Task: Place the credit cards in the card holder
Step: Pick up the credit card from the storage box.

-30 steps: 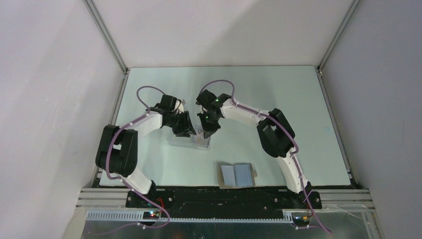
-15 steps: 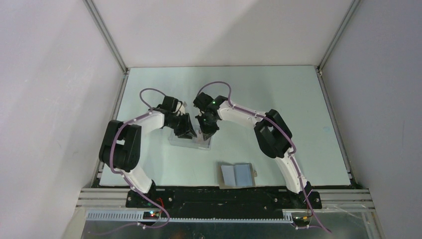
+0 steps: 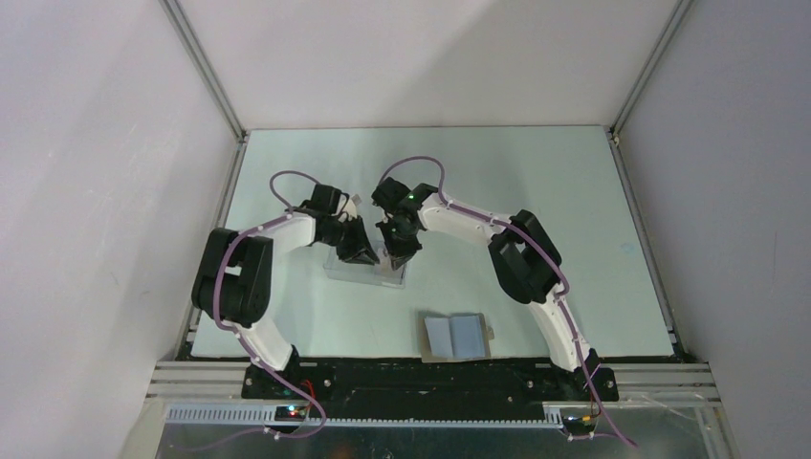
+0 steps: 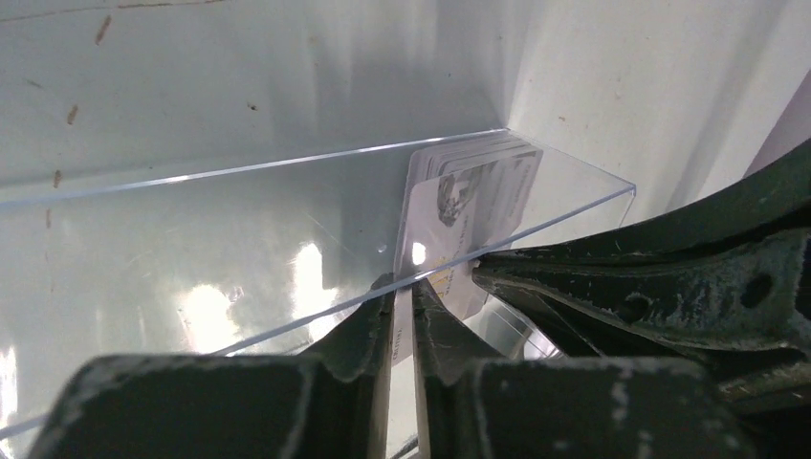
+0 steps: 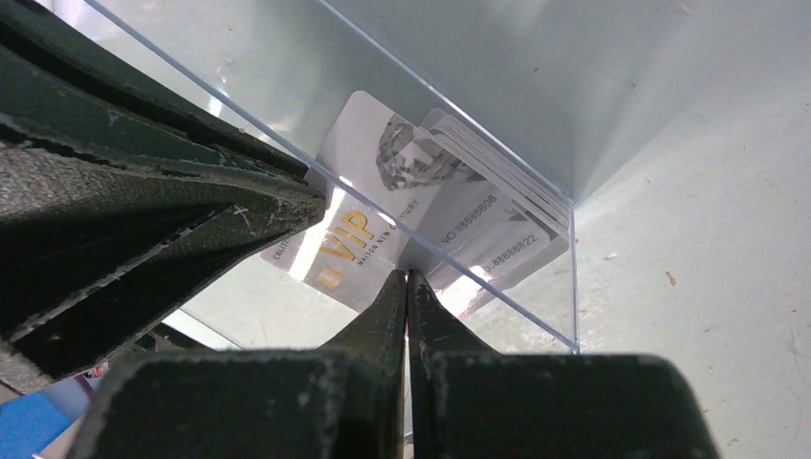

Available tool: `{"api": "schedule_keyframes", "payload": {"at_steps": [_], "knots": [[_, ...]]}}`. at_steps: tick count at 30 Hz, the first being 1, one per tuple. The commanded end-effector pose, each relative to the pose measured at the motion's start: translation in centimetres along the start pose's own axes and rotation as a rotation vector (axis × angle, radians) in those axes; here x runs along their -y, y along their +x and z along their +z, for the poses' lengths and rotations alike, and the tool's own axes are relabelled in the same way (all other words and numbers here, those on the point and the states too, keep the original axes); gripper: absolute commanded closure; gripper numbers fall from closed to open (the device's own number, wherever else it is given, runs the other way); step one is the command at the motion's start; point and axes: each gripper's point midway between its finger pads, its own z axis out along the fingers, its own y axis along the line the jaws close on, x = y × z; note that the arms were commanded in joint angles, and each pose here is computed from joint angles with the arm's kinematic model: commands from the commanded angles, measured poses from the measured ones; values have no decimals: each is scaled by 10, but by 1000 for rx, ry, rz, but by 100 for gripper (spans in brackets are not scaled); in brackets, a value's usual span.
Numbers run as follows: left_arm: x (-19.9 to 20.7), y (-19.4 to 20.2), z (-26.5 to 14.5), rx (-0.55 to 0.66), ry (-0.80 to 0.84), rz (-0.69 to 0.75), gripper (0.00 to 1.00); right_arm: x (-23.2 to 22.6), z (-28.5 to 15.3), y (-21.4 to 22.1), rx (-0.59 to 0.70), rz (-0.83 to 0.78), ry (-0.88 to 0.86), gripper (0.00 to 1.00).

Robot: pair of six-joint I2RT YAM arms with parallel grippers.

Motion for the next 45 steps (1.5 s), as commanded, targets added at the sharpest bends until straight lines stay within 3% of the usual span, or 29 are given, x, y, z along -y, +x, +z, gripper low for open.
{"api": "schedule_keyframes", "payload": {"at_steps": [1, 8, 16, 19, 25, 31, 36, 38, 41, 45], "knots": [[25, -6, -8, 9, 113, 36, 87, 14, 11, 5, -30, 8, 60, 100], [41, -7, -20, 28, 158, 65, 89, 14, 10, 5, -33, 17, 49, 100], [46, 6, -9, -40, 191, 71, 75, 12, 8, 2, -25, 29, 28, 100], [45, 11, -1, -64, 181, 74, 74, 14, 8, 3, -28, 35, 27, 100], [49, 11, 4, -70, 170, 86, 82, 15, 7, 3, -24, 45, 10, 99], [53, 7, 0, -47, 171, 99, 98, 12, 6, 1, -20, 54, -13, 99], [58, 0, -13, 14, 156, 116, 100, 7, -6, -2, 2, 49, -35, 97], [63, -1, -21, 43, 159, 129, 100, 3, -19, -7, 32, 52, -49, 93], [67, -2, -33, 88, 157, 145, 100, -5, -49, -18, 106, 49, -86, 72], [74, -4, -52, 155, 166, 147, 100, -16, -86, -28, 196, 47, -152, 52]]}}
